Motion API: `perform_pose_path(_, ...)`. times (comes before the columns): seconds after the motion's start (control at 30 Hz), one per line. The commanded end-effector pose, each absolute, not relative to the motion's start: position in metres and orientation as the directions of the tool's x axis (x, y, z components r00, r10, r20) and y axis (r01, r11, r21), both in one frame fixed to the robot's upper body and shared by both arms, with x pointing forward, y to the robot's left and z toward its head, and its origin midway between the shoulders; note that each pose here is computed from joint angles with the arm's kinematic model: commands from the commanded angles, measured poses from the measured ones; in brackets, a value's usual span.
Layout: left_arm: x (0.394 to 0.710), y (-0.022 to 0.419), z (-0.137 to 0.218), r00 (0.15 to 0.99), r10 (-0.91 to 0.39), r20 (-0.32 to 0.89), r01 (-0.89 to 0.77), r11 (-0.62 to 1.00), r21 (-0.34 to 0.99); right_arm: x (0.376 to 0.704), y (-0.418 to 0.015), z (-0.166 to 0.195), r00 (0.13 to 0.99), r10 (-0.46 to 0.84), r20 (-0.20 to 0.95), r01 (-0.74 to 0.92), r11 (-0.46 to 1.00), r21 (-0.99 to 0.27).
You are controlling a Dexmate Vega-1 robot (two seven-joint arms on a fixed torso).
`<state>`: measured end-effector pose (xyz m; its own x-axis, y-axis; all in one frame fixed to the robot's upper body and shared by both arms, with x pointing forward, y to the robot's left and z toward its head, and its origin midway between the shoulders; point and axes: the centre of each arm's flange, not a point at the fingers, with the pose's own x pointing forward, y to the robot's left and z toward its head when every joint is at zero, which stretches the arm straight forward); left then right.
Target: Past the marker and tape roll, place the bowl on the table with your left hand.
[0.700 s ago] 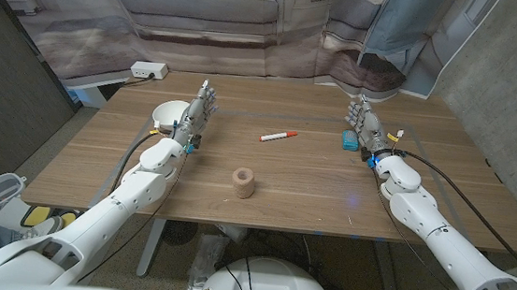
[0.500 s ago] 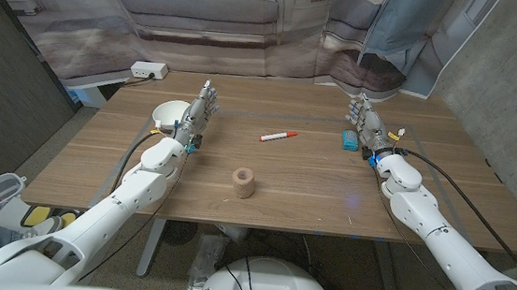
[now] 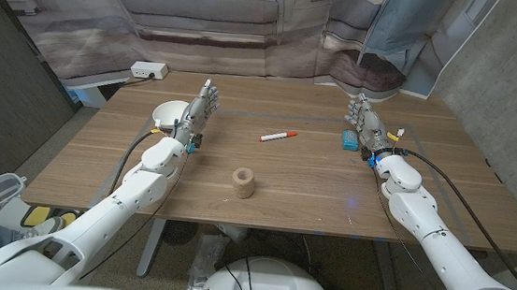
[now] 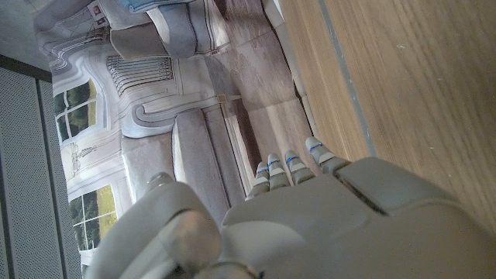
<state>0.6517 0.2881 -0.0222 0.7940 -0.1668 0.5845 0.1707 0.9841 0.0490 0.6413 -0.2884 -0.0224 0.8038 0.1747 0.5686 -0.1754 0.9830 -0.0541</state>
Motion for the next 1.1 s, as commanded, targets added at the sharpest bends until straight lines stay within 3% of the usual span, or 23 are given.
perform_pose_path(0.03,0.651,0.297,-0.021,0.79,-0.174,0.588,0.167,0.984,0.066,0.637,-0.286,-0.024,0.803,0.177,0.569,-0.176,0.983,-0.059)
perform_pose_path(1.1,0.617,0.327,-0.01,0.769,-0.169,0.616,0.105,0.985,0.139,0.638,-0.268,-0.025,0.791,0.188,0.582,-0.19,0.98,-0.058)
